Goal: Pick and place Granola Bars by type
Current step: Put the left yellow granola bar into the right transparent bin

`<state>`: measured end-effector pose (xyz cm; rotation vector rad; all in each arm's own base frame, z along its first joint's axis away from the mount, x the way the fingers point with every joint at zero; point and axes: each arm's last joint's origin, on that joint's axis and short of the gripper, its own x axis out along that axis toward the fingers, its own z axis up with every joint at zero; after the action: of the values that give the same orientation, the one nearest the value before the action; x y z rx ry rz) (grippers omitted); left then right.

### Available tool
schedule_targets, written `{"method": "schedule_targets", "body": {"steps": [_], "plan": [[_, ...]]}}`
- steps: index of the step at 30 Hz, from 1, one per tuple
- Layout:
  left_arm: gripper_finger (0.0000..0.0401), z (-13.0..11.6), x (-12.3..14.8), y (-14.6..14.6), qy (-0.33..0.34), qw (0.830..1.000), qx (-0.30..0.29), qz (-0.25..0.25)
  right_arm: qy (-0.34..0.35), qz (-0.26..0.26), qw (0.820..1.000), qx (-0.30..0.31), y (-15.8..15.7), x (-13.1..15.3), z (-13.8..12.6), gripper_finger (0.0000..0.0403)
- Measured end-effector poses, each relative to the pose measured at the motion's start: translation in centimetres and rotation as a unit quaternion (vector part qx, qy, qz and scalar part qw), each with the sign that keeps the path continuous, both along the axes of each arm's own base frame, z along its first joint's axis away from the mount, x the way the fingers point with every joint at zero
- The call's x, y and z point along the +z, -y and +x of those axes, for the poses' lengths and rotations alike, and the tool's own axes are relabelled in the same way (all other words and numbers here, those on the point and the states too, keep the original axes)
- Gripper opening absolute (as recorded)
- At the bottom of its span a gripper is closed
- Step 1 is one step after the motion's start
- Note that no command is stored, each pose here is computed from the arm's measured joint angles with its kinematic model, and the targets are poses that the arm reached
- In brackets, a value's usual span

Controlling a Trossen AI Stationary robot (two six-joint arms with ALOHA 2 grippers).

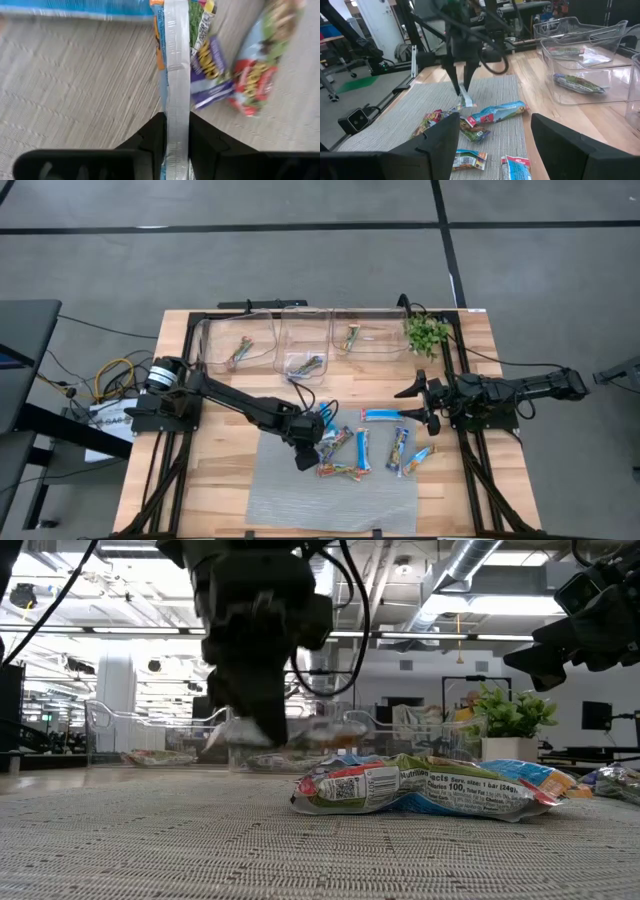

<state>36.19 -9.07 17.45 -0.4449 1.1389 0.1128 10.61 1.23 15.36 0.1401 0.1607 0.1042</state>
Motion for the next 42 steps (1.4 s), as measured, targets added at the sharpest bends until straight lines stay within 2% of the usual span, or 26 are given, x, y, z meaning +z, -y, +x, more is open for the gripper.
{"method": "schedule_targets", "body": {"steps": [7, 12, 17, 25, 30, 38, 42], "plan": [[0.0058, 0.7, 3.5, -1.0, 0.102, 0.993, -0.01, -0.051, 0.0, 0.0, 1.0, 0.0, 0.0, 0.0, 0.0, 0.024], [0.0043, 1.6, 5.9, -2.1, 0.197, 0.978, 0.005, -0.069, 0.0, 0.0, 1.0, 0.0, 0.0, 0.0, 0.0, 0.024], [0.0032, 2.5, 7.0, -3.3, 0.253, 0.963, 0.028, -0.087, 0.0, 0.0, 1.0, 0.0, 0.0, 0.0, 0.0, 0.024], [0.0038, 3.5, 8.5, -5.4, 0.339, 0.934, 0.055, -0.098, 0.0, 0.0, 1.0, 0.0, 0.0, 0.0, 0.0, 0.024], [0.0033, 3.8, 9.2, -6.2, 0.371, 0.92, 0.065, -0.103, 0.0, 0.0, 1.0, 0.0, 0.0, 0.0, 0.0, 0.024], [0.0034, 3.9, 9.2, -7.0, 0.374, 0.919, 0.075, -0.099, 0.0, 0.0, 1.0, 0.0, 0.0, 0.0, 0.0, 0.024], [0.0031, 3.9, 9.2, -8.5, 0.374, 0.917, 0.099, -0.099, 0.0, 0.0, 1.0, 0.0, 0.0, 0.0, 0.0, 0.024]]}}
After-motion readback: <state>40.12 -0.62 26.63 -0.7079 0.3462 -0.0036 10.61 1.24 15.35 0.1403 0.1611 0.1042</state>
